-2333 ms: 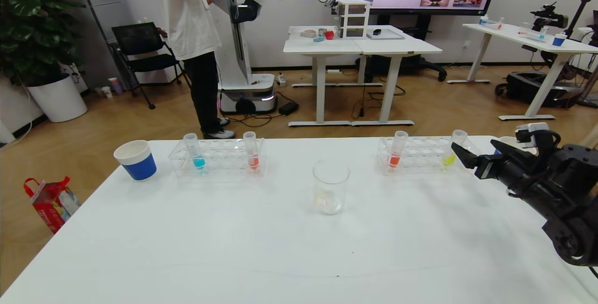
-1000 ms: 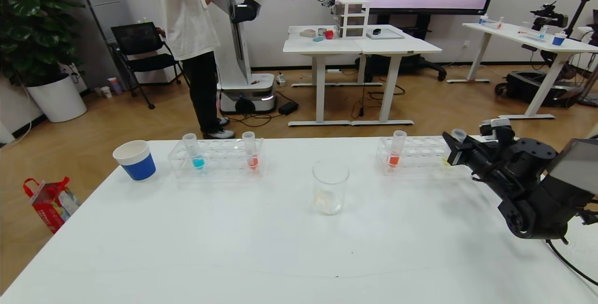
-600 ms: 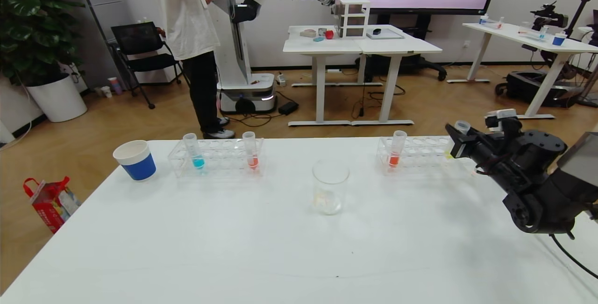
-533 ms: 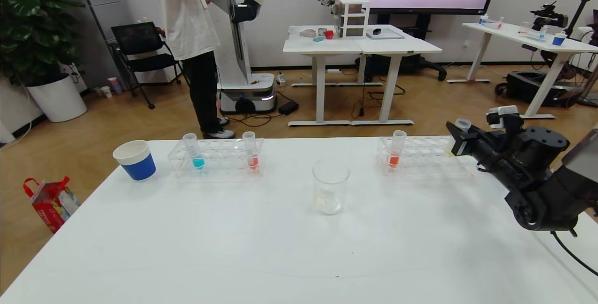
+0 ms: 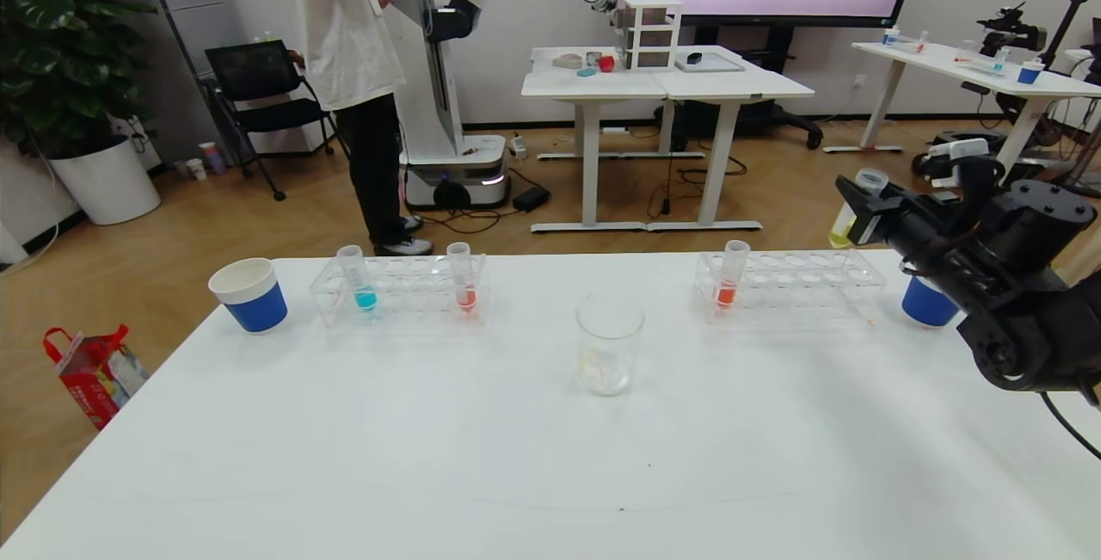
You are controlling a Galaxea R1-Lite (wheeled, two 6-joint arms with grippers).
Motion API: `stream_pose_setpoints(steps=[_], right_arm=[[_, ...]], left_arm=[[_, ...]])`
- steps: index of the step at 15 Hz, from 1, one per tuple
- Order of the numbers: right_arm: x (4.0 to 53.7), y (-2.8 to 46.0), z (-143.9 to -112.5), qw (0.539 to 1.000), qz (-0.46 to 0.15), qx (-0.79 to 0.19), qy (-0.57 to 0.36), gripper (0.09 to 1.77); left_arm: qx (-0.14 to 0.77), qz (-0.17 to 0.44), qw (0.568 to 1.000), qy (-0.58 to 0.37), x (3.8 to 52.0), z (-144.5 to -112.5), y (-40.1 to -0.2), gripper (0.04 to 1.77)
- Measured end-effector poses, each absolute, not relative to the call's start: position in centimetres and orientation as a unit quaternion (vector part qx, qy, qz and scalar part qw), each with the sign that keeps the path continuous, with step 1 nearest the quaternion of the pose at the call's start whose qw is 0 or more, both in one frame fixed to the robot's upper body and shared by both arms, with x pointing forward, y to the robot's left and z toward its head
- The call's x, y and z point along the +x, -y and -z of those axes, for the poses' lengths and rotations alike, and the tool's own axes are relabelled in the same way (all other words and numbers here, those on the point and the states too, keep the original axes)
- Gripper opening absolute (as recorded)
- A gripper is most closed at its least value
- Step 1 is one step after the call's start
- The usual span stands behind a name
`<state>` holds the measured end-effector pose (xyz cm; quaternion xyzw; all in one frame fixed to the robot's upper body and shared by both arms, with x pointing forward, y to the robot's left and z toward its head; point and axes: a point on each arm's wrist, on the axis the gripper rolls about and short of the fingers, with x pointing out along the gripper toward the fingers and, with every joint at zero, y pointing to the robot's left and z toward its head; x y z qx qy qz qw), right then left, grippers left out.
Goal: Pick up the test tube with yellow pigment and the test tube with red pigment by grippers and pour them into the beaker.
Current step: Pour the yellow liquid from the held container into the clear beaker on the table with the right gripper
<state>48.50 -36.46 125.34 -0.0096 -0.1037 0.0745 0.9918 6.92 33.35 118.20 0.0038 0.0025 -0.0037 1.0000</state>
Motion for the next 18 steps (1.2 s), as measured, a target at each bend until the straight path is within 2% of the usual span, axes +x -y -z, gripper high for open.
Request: stream_pose_setpoints(steps=[5, 9, 12, 18], right_arm=[[47.2, 31.9, -128.0, 0.981, -0.136, -0.018, 0.134, 0.51], [45.9, 26.7, -129.1, 0.960, -0.211, -0.089, 0.163, 0.51], [45.3, 22.9, -128.7, 0.943, -0.250, -0.127, 0.178, 0.51], [46.3, 18.1, -125.7, 0.899, -0.297, -0.201, 0.251, 0.51]], left_arm=[[0.004, 0.004, 1.000, -0.003, 6.9, -118.2, -33.3, 1.74], [0.004, 0.004, 1.000, -0.003, 6.9, -118.2, -33.3, 1.74], [0.004, 0.004, 1.000, -0.002, 6.9, -118.2, -33.3, 1.74], [0.004, 0.004, 1.000, -0.002, 6.9, -118.2, -33.3, 1.74]])
